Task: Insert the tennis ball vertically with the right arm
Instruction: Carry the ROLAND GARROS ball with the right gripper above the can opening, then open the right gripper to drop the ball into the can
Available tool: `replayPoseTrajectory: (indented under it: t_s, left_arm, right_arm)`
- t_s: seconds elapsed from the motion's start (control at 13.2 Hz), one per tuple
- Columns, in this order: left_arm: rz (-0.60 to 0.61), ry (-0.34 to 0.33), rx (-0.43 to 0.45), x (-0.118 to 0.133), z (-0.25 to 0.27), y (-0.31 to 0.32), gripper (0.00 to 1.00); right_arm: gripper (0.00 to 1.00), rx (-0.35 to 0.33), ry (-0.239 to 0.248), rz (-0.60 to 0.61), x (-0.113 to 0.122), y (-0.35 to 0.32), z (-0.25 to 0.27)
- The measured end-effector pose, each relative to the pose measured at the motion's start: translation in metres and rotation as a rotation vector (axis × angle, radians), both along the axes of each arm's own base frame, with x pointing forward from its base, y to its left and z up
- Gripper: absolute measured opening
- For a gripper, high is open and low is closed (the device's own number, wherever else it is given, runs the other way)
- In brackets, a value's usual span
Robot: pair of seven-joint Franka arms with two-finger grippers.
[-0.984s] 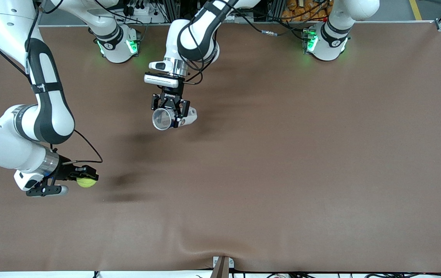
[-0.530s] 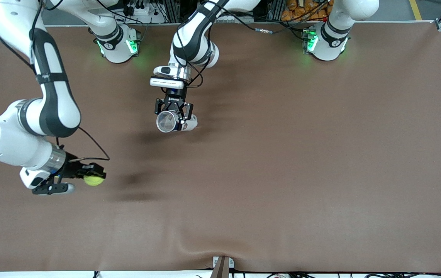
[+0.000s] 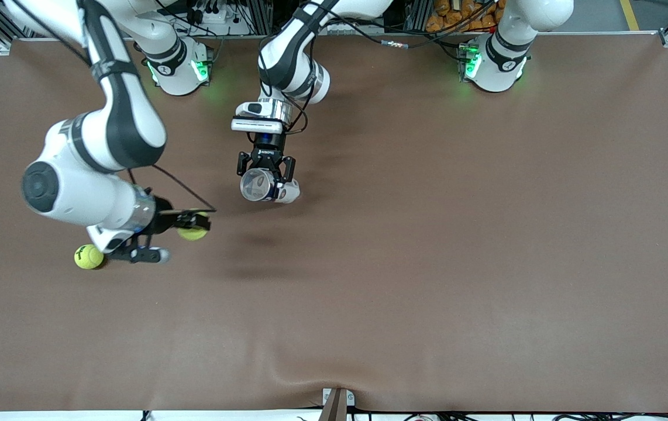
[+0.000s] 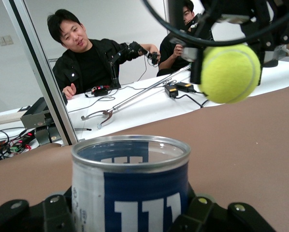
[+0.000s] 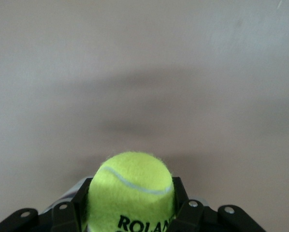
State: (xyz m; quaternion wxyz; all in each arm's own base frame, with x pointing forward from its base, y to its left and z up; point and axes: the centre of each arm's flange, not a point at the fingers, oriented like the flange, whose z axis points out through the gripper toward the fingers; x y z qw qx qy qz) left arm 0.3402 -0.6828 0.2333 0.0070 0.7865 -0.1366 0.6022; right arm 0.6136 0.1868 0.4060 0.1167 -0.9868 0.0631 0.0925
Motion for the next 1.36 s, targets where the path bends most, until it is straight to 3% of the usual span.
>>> replayPoseTrajectory:
  t_s: [0.38, 0.76, 1.36]
  left_arm:
    - [0.003, -0.096, -0.067, -0.004, -0.018, 0.002, 0.76]
    - [-0.011, -0.161, -0.110, -0.014, -0.033, 0.001, 0.76]
    - [-0.016, -0.189, -0.167, -0.024, -0.050, 0.000, 0.77]
  right_arm:
    - [0.68, -0.023, 0.073, -0.033, -0.029, 0.043, 0.022]
    - [0.68, -0.034, 0.086, 0.015, -0.052, 0.092, 0.021]
    - [0.68, -0.049, 0.114, 0.041, -0.065, 0.109, 0.008]
